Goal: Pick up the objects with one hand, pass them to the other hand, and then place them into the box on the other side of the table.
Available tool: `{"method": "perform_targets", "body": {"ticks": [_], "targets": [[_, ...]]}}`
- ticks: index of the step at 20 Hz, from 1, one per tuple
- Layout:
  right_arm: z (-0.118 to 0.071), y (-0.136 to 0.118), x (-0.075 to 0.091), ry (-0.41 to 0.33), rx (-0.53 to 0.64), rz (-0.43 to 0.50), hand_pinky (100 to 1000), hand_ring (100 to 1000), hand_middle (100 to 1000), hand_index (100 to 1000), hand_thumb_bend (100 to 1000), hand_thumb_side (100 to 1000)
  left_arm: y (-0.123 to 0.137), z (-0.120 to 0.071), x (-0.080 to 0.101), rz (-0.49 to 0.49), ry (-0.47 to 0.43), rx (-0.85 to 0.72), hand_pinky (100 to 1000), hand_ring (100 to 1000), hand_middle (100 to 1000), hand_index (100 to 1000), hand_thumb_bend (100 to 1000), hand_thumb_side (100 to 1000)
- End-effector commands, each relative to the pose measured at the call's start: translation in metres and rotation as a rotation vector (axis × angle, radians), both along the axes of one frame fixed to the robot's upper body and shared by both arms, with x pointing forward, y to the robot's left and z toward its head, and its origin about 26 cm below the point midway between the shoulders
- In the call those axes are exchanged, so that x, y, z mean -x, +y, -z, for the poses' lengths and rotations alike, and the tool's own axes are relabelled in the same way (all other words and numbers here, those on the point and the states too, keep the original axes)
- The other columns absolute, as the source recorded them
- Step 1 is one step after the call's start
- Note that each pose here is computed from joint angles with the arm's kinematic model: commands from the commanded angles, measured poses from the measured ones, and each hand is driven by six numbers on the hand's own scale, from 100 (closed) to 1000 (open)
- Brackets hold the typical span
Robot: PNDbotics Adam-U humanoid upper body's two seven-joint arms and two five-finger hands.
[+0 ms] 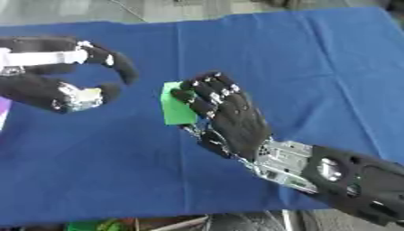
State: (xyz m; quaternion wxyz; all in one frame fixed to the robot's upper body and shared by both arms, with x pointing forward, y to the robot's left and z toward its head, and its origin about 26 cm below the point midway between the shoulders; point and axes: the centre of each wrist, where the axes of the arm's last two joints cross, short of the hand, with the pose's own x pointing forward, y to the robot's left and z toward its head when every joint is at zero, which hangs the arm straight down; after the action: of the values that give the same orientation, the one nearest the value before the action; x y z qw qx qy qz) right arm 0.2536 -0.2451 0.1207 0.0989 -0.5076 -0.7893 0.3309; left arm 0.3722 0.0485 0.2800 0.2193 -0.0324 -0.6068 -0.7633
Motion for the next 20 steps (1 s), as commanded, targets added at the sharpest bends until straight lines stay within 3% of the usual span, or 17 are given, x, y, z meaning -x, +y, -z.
{"method": "perform_targets", "body": {"ticks": [1,12,20], "targets": [[-0.016,-0.003,-0.007,-0.039,-0.118,-0.019,557,586,625,631,100,203,-0.001,-0.008,-0.004,0.002,-0.041,0.017,978,1000,761,900,100,812],[-0.051,-0.005,-0.024,-0.021,-0.265,-0.227,549,577,619,626,100,232,-0.015,0.0,-0.02,-0.012,-0.027,0.068,989,1000,757,911,100,826],[-0.058,-0.008,-0.026,-0.021,-0.286,-0.329,564,585,619,625,100,221,-0.019,0.001,-0.026,-0.022,-0.003,0.098,1000,1000,760,921,100,877]]}}
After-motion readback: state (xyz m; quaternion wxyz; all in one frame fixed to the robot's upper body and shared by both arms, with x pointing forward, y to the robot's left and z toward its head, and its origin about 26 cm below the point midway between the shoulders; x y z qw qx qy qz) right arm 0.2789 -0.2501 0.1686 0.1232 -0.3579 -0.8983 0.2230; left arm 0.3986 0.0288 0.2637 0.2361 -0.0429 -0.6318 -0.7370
